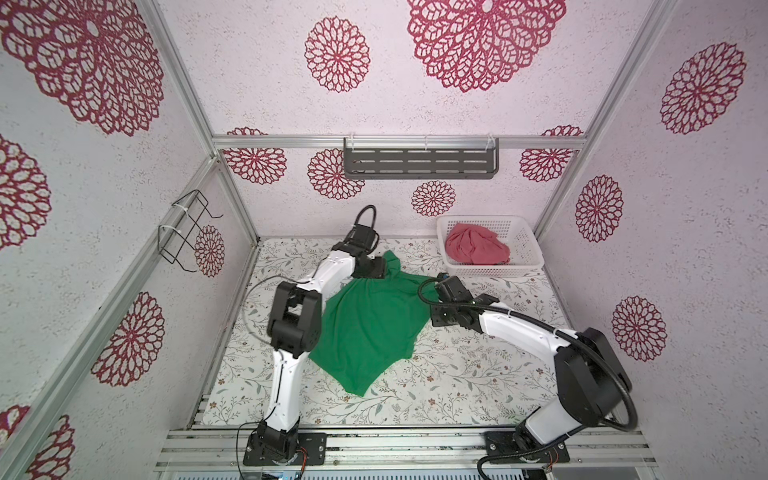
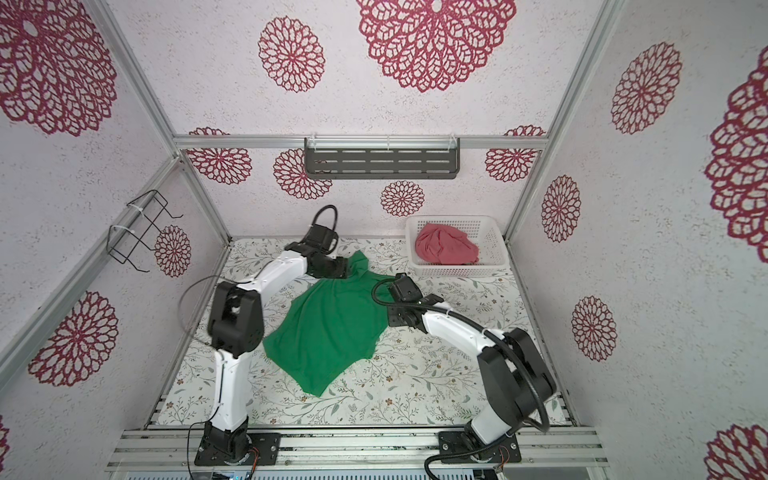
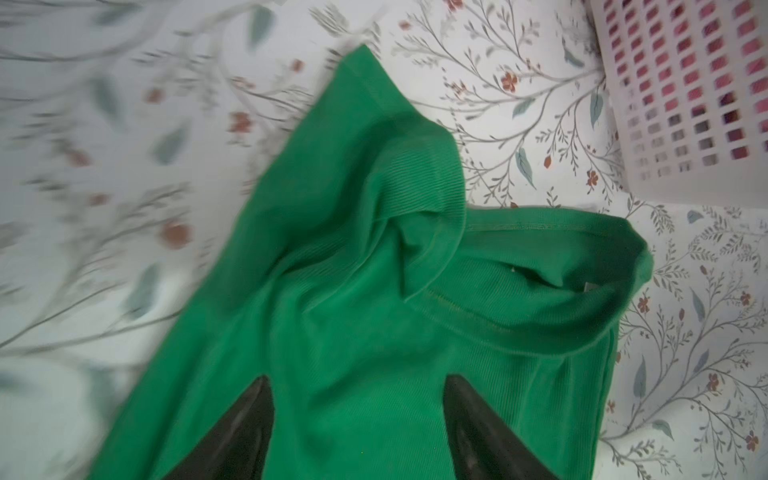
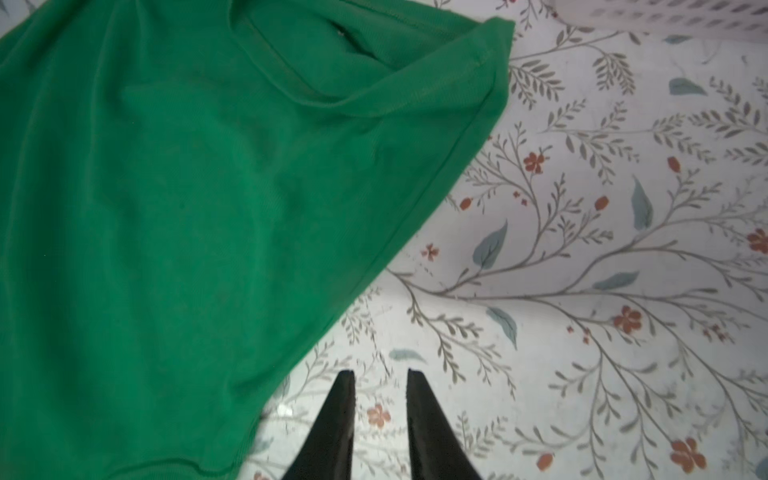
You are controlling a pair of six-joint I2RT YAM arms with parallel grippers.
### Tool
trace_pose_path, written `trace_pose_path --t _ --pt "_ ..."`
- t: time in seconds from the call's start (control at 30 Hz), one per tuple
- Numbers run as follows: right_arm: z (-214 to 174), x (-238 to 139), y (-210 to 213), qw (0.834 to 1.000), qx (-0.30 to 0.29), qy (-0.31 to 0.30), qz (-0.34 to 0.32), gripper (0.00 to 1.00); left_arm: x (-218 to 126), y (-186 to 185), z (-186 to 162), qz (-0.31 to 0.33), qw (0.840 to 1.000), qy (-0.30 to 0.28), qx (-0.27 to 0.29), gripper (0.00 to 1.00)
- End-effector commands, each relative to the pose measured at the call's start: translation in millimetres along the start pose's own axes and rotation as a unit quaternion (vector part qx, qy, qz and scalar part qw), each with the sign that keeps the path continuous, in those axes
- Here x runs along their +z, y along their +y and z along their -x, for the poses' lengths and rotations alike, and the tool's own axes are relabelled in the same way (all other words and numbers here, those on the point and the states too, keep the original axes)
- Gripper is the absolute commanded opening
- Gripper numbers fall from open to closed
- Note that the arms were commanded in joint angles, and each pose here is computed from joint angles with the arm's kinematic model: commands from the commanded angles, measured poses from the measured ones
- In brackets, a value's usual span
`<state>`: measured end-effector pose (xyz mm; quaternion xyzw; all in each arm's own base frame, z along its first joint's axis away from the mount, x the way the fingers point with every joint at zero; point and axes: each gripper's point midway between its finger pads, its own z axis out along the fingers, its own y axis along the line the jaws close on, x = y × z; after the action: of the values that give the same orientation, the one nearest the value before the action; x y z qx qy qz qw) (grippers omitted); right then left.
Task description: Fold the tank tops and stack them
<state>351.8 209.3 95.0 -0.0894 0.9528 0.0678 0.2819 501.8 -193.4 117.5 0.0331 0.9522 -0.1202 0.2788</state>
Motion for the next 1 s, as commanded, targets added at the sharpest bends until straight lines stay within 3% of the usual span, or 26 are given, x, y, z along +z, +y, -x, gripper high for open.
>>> trace_pose_path --t 0.0,0.17,0.37,0.57,0.77,0.97 --pt "29 13 -1 0.999 -0.032 -0.023 0.008 0.23 -34 31 -3 0.026 0.995 -0.059 -0.073 0.67" --pt "41 48 3 0.999 -0.045 -0.014 0.016 0.23 -26 65 -59 0.026 0.986 -0.047 -0.160 0.62" --pt "38 71 7 0.999 -0.048 -0.006 0.025 0.20 2 74 -83 0.021 0.979 -0.028 -0.201 0.56" --pt "3 76 -7 0.999 -0.033 0.020 0.009 0.15 30 86 -87 0.049 0.981 -0.001 -0.187 0.52" --pt "-58 54 -13 0.998 -0.006 0.062 0.002 0.13 75 94 -79 0.053 0.982 0.055 -0.172 0.50" --pt "-123 13 25 0.991 0.010 0.121 0.056 0.13 109 93 -43 0.048 0.986 0.074 -0.139 0.50"
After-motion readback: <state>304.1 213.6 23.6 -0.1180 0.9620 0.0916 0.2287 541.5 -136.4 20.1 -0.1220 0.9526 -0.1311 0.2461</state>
